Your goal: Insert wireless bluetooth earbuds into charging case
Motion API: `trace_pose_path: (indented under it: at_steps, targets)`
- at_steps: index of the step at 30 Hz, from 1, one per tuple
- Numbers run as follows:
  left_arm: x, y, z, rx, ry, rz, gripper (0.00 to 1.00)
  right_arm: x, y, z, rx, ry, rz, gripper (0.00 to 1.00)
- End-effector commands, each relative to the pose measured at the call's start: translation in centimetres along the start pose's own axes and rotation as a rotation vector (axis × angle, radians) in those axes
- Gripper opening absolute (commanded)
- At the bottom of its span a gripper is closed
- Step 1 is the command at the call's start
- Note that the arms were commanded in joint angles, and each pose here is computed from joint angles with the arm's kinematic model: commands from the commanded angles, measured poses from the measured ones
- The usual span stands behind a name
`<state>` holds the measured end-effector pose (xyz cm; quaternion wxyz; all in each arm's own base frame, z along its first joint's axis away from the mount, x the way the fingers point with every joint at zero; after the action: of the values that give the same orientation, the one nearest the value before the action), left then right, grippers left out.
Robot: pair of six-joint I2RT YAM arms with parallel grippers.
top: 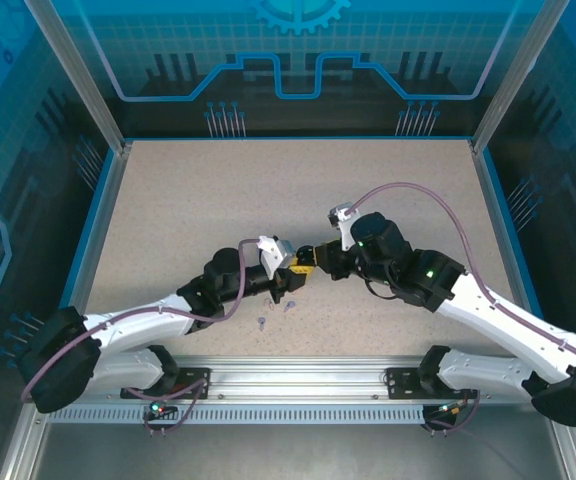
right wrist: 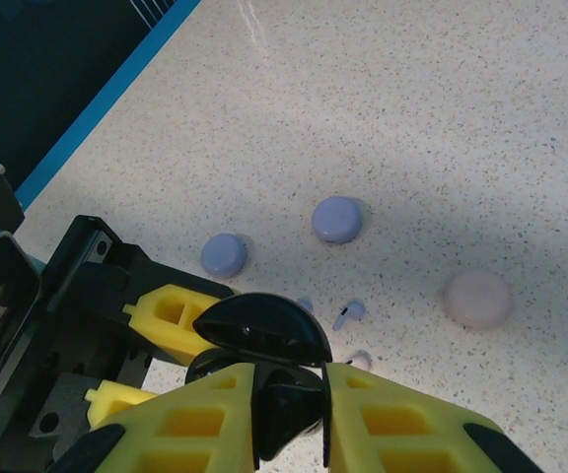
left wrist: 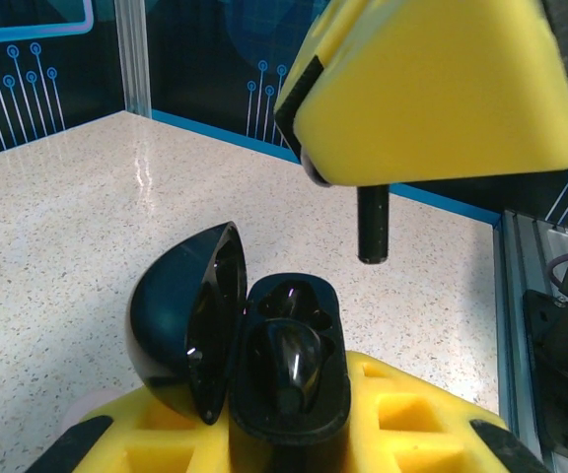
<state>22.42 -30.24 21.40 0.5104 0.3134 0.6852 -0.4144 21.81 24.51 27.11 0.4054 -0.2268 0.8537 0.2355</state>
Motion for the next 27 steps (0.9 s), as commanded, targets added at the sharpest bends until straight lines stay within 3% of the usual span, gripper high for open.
trace_pose_path:
  at_steps: [1,17,27]
  targets:
    - [-2.6,-0.4,0.3,0.002,-0.079,0.038,0.0,-1.4,0.3,-0.1,0.008,-0.054,-0.015,0.22]
    - [-2.6,-0.3,0.4,0.0,-0.082,0.021,0.0,-0.5,-0.1,1.7,0.067,-0.026,-0.031,0.22]
    - [-2.6,-0.2,0.3,-0.008,-0.086,0.02,0.0,0.3,0.6,2.0,0.03,0.012,-0.033,0.22]
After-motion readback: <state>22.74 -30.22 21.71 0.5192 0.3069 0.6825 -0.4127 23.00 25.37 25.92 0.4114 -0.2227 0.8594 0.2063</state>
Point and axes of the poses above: each hand's point on the last joint's axis, 136 mm out from that joint toward the fingers, its own z axis out along the fingers, its own y axis along the line the jaws close on, x = y × z, the point moved 1 cm from there along -z, back along the fingers, and after that the axes turned 7 degrees about -z, right-handed, at the moved point
